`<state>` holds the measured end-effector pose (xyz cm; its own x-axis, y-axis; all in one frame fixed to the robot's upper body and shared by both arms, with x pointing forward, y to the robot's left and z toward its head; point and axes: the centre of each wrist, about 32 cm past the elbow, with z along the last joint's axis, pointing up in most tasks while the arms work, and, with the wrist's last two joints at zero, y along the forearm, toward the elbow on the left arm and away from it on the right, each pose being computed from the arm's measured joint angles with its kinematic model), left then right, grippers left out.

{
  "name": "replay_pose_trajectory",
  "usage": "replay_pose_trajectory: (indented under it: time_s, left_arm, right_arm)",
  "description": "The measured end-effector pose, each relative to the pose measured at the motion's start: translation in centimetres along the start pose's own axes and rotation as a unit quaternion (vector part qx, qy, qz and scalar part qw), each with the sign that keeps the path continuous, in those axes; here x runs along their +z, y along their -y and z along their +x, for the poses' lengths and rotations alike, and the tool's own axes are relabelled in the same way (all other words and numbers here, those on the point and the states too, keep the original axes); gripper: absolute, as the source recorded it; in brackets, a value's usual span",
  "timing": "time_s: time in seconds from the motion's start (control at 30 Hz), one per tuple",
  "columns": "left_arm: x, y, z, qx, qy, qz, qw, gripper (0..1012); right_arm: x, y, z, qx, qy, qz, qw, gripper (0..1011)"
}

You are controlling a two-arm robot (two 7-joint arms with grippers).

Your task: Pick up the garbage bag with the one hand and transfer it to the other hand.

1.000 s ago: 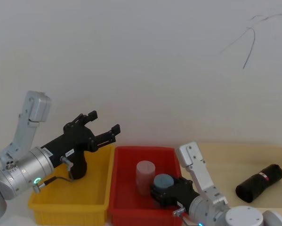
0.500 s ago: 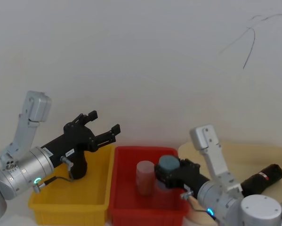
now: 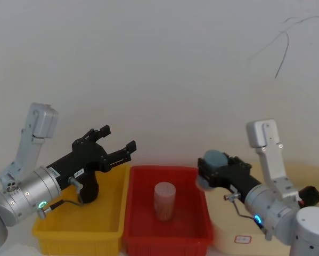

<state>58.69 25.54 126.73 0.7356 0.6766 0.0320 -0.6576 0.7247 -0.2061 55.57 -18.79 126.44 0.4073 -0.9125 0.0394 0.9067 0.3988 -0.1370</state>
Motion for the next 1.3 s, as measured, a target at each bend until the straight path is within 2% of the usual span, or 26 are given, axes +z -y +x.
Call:
replay_pose_trajectory:
  time_s: [0.37,0.47,0.7,0.83,0.87,1.03,1.13,1.3]
  left_arm:
    - [0.00,0.00,0.00,0.000,0.000,0.000,1.0000,1000]
    - [0.00,0.00,0.00,0.000,0.000,0.000,1.0000,1000]
    - [0.00,0.00,0.00,0.000,0.000,0.000,1.0000,1000]
    - [0.00,0.00,0.00,0.000,0.000,0.000,1.0000,1000]
    - [0.00,0.00,0.00,0.000,0.000,0.000,1.0000,1000]
    - [0.00,0.00,0.00,0.000,0.000,0.000,1.0000,1000]
    - [0.00,0.00,0.00,0.000,0.000,0.000,1.0000,1000]
    - [0.00,0.00,0.00,0.000,0.000,0.000,1.0000,1000]
  right_arm:
    - [0.3,-0.4,2.5,-0.071,-0.005,0.011,0.9974,666]
    - [0.0,-0.7,3.5,-0.097,-0.006,0.008,0.9952,666]
    - [-0.8,-1.2,5.1,-0.137,-0.005,-0.003,0.9906,667]
    - [-1.1,-1.4,5.7,-0.151,-0.004,-0.006,0.9885,803]
    - [-1.2,-1.4,5.8,-0.153,-0.004,-0.007,0.9882,803]
    - [-1.5,-1.4,6.3,-0.164,-0.005,-0.006,0.9865,955]
    - [-1.5,-1.4,6.5,-0.166,-0.006,-0.003,0.9861,1001]
    - [-1.4,-1.1,6.5,-0.165,-0.007,0.005,0.9862,1001]
